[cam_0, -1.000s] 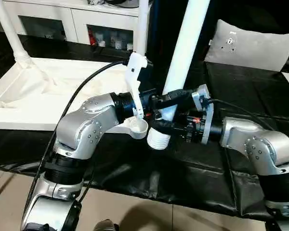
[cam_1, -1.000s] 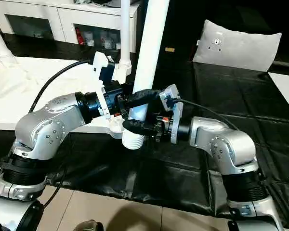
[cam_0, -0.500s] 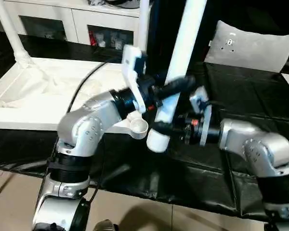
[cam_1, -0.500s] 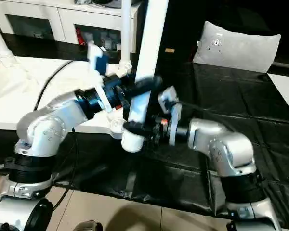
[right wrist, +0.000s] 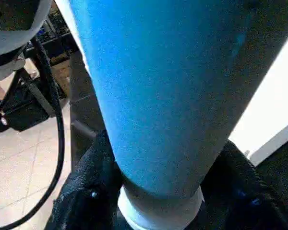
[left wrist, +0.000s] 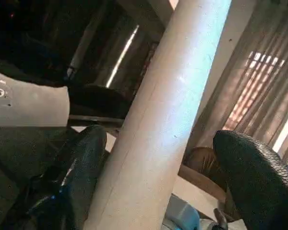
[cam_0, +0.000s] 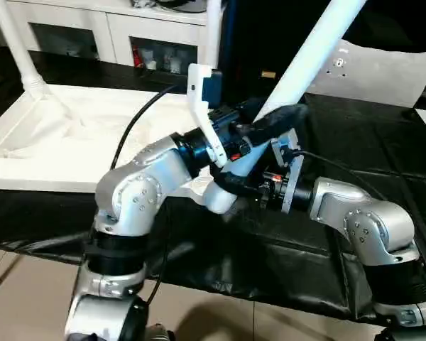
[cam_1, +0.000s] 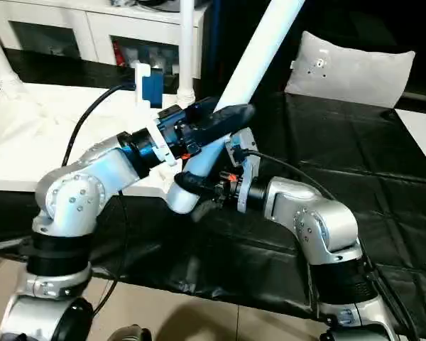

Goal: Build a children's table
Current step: Pick table leg

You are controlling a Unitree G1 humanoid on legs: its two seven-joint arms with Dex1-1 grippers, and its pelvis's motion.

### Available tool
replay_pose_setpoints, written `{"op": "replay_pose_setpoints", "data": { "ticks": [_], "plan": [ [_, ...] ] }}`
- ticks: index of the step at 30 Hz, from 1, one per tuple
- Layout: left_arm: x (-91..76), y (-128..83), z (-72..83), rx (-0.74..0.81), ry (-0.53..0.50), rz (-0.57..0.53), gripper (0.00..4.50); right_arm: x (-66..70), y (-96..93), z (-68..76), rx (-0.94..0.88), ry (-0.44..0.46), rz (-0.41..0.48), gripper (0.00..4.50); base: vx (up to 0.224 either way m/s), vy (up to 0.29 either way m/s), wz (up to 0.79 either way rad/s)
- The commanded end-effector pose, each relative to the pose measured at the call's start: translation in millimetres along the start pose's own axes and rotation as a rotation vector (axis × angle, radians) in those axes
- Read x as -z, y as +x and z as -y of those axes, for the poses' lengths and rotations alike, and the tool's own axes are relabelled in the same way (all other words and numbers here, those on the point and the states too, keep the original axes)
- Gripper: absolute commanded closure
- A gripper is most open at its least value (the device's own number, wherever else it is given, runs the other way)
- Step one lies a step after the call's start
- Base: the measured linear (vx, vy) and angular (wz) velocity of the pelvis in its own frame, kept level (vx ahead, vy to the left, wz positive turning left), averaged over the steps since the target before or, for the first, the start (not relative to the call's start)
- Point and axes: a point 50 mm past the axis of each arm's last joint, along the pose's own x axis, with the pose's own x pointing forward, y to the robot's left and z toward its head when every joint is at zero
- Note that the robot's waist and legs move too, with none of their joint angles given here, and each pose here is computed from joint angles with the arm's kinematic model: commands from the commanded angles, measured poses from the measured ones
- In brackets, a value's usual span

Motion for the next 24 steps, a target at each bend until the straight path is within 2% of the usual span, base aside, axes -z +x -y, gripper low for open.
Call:
{"op": "replay_pose_setpoints", "data": {
  "ticks": [1, 3, 4, 9, 10, 13, 16, 18, 20, 22, 23, 24],
  "plan": [
    [2.1, 11, 18.7, 0.101, 0.005, -0.016, 0.19, 5.6, 2.8, 0.6, 0.031, -0.009, -0.023, 2.59, 0.0, 0.0, 0.0],
    [-0.3, 11, 17.9, 0.097, 0.006, -0.002, 0.16, 5.8, 2.8, 1.2, 0.044, -0.009, -0.014, 2.59, 0.0, 0.0, 0.0],
    [-3.6, 10, 16.9, 0.093, 0.003, 0.018, 0.0, 5.9, 2.3, 2.3, 0.063, -0.004, -0.006, 2.59, 0.0, 0.0, 0.0],
    [-25.7, -7, 17.3, 0.118, -0.027, 0.142, 0.0, -1.0, -5.6, 11.6, 0.202, 0.008, 0.087, 2.59, 0.0, 0.0, 0.0],
    [-30.2, -10, 17.2, 0.111, -0.043, 0.159, 0.0, -2.8, -7.7, 13.3, 0.235, 0.001, 0.128, 2.59, 0.0, 0.0, 0.0],
    [-39.2, -19, 15.9, 0.067, -0.036, 0.17, 0.0, -2.3, -14.7, 13.5, 0.296, -0.009, 0.189, 2.6, 0.0, 0.0, 0.0],
    [-36.7, -28, 11.0, -0.001, 0.015, 0.131, 0.0, 1.3, -19.4, 9.3, 0.31, -0.004, 0.185, 2.6, 0.0, 0.0, 0.0],
    [-31.8, -40, 0.0, -0.139, 0.106, 0.091, 0.0, 4.7, -23.6, 5.4, 0.349, -0.035, 0.163, 2.6, 0.0, 0.0, 0.0],
    [-23.6, -60, -13.1, -0.321, 0.237, 0.02, 0.0, 8.8, -27.4, 1.7, 0.427, -0.07, 0.14, 2.6, 0.0, 0.0, 0.0],
    [-14.0, -80, -23.4, -0.458, 0.276, -0.02, 0.0, 12.0, -27.5, -1.7, 0.468, -0.079, 0.144, 2.6, 0.0, 0.0, 0.0],
    [-4.7, -102, -35.7, -0.639, 0.303, -0.035, 0.0, 16.7, -29.4, -2.7, 0.552, -0.088, 0.132, 2.6, 0.0, 0.0, 0.0],
    [-2.0, -109, -39.3, -0.7, 0.309, -0.041, 0.0, 18.2, -30.3, -2.9, 0.576, -0.09, 0.128, 2.6, 0.0, 0.0, 0.0]
  ]
}}
